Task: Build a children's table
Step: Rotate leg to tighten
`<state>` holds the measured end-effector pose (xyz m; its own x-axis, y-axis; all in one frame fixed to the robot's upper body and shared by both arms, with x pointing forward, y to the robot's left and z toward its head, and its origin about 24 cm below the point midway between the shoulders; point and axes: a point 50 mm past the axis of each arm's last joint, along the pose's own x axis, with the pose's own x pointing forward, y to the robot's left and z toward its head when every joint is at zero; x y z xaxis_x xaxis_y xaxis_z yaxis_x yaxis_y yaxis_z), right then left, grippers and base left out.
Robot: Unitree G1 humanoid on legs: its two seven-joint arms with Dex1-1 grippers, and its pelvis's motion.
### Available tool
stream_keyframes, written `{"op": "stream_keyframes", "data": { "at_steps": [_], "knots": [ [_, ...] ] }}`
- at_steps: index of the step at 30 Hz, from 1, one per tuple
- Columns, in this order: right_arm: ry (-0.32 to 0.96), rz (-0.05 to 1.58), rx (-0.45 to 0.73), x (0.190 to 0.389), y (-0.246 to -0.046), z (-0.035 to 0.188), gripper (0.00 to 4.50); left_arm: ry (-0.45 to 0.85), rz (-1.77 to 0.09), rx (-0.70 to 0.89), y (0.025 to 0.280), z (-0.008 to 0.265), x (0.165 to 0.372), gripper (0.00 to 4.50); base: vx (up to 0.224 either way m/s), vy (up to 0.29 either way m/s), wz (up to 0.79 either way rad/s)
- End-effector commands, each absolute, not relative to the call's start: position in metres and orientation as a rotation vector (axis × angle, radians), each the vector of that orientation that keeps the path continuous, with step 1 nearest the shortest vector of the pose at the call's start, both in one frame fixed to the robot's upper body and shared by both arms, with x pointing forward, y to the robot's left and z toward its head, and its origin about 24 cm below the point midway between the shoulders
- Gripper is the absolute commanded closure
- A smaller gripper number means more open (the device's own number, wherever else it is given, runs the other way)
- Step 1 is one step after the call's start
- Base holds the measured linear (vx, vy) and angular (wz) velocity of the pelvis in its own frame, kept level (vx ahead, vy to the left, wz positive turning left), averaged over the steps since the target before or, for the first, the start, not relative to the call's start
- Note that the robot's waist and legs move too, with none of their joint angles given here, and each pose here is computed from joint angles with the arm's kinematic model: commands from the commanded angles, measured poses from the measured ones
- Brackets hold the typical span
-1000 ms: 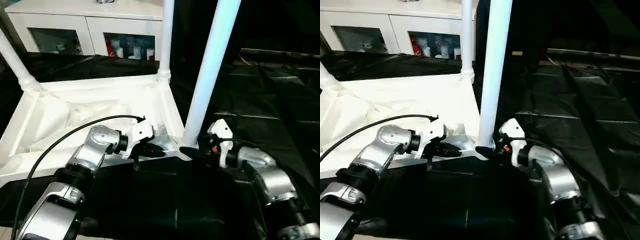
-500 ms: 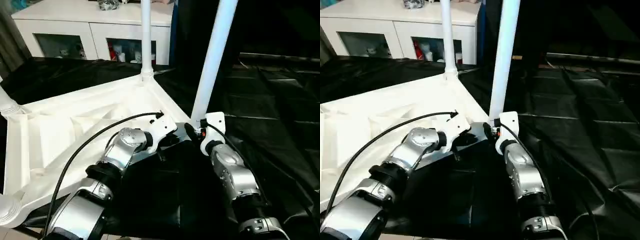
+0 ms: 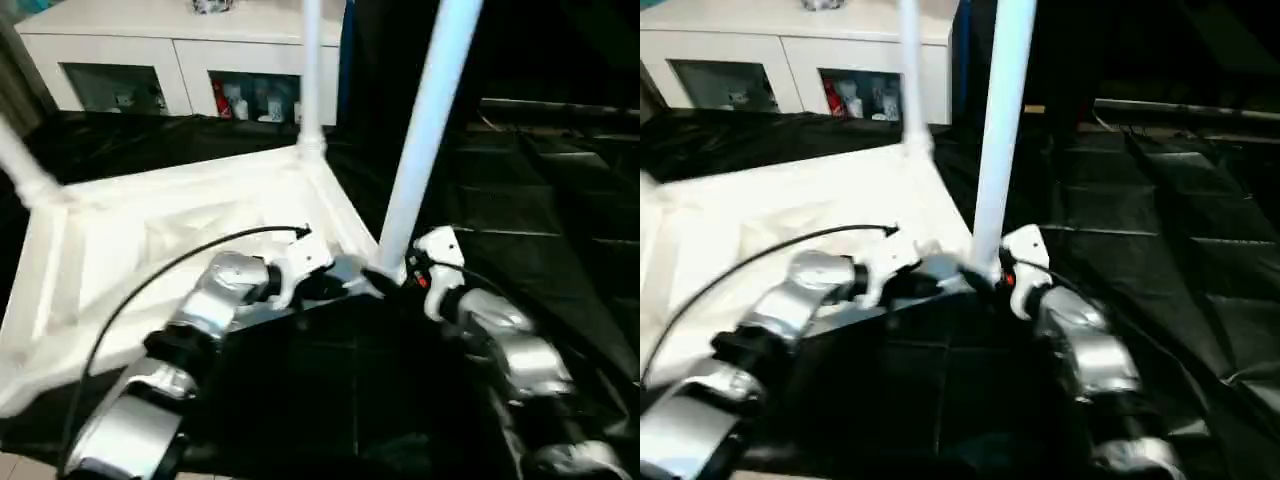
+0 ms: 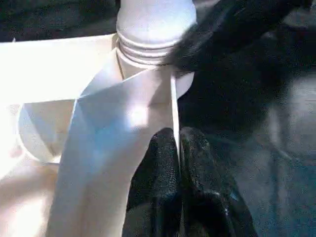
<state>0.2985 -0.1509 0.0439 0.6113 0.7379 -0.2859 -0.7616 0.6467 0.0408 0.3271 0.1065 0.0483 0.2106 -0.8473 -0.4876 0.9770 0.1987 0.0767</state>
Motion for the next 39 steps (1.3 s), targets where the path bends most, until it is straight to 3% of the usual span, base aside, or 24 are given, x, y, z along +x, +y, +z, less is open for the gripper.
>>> {"op": "stream_keyframes", "data": {
  "at_steps": [1, 7, 19, 25, 29, 32, 34, 35, 36, 39],
  "knots": [
    [0.283, 0.969, -0.073, 0.293, -0.144, 0.048, 0.65, 0.408, -1.377, 0.367, 0.109, 0.041, 0.319, 4.50, 0.000, 0.000, 0.00],
    [0.291, 0.980, -0.087, 0.295, -0.147, 0.046, 0.65, 0.403, -1.388, 0.352, 0.118, 0.044, 0.318, 4.50, 0.000, 0.000, 0.00],
    [0.312, 1.009, -0.099, 0.292, -0.144, 0.041, 1.68, 0.407, -1.402, 0.348, 0.118, 0.043, 0.317, 4.50, 0.000, 0.000, 0.00],
    [0.316, 0.988, -0.088, 0.291, -0.143, 0.038, 1.82, 0.415, -1.382, 0.358, 0.119, 0.042, 0.318, 4.50, 0.000, 0.000, 0.00],
    [0.317, 0.726, -0.041, 0.300, -0.135, 0.026, 1.84, 0.416, -1.228, 0.388, 0.104, 0.036, 0.328, 4.50, 0.000, 0.000, 0.00],
    [0.324, 0.637, -0.005, 0.302, -0.128, 0.022, 1.85, 0.411, -1.198, 0.395, 0.095, 0.035, 0.330, 4.50, 0.000, 0.000, 0.00],
    [0.341, 0.479, 0.046, 0.307, -0.119, 0.017, 1.85, 0.401, -1.158, 0.398, 0.076, 0.035, 0.333, 4.50, 0.000, 0.000, 0.00],
    [0.341, 0.479, 0.046, 0.307, -0.119, 0.017, 1.85, 0.401, -1.158, 0.398, 0.076, 0.035, 0.333, 4.50, 0.000, 0.000, 0.00],
    [0.360, 0.349, 0.067, 0.311, -0.110, 0.013, 1.85, 0.396, -1.135, 0.397, 0.058, 0.035, 0.334, 4.50, 0.000, 0.000, 0.00],
    [0.341, 0.286, 0.021, 0.317, -0.095, 0.016, 1.85, 0.382, -1.104, 0.395, 0.038, 0.036, 0.335, 4.50, 0.000, 0.000, 0.00]
  ]
}}
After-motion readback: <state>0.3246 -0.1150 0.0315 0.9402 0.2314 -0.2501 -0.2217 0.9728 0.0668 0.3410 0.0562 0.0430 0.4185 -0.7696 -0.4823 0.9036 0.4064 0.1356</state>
